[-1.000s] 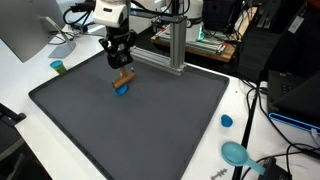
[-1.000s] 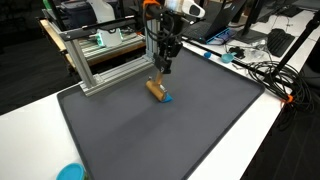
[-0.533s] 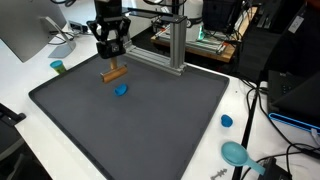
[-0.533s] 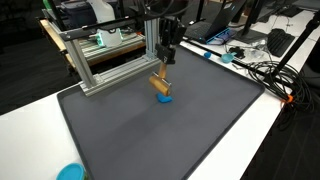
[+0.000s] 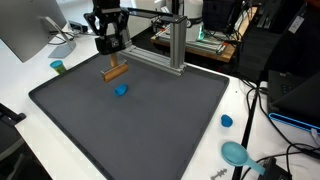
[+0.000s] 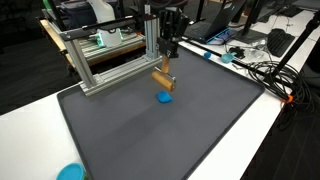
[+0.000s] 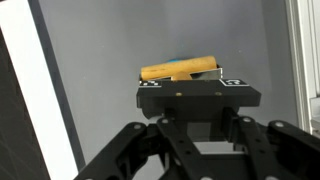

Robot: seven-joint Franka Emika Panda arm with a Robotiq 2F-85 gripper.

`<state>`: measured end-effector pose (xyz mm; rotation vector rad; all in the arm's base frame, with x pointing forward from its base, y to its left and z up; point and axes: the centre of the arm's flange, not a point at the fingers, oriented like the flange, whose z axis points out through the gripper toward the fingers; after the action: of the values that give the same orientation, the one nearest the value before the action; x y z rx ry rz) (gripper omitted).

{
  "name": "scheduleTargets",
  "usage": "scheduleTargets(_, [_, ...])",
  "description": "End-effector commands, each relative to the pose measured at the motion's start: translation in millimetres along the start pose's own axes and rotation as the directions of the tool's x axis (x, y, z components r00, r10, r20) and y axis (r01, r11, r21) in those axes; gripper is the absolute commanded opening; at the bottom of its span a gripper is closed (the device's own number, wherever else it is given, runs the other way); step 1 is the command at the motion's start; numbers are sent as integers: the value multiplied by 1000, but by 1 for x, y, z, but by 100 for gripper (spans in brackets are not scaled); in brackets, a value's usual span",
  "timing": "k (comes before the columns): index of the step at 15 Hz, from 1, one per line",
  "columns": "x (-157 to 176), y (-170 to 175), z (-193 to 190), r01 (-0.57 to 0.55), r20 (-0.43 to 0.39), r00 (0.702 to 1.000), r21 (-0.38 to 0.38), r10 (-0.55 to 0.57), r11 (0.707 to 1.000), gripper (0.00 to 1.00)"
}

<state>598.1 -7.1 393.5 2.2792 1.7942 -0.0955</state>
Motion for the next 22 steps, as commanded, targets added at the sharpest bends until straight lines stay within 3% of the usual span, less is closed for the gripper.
scheduleTargets(1, [-5, 32, 18, 38, -38, 999, 59, -36, 998, 21])
scheduleTargets(5, [-22, 52, 25, 55, -152, 988, 167, -30, 984, 21])
scheduleTargets(6, [-11, 27, 38, 37, -100, 995, 119, -25, 992, 46])
scheduleTargets(8, [-19, 35, 37, 45, -130, 991, 148, -26, 988, 46])
scheduleTargets(9, [-20, 37, 35, 47, -135, 991, 148, -27, 988, 21])
scheduleTargets(14, [-28, 34, 42, -18, -140, 990, 94, 32, 995, 21])
scheduleTargets(22, [-32, 27, 70, -50, -133, 989, 113, 65, 992, 21])
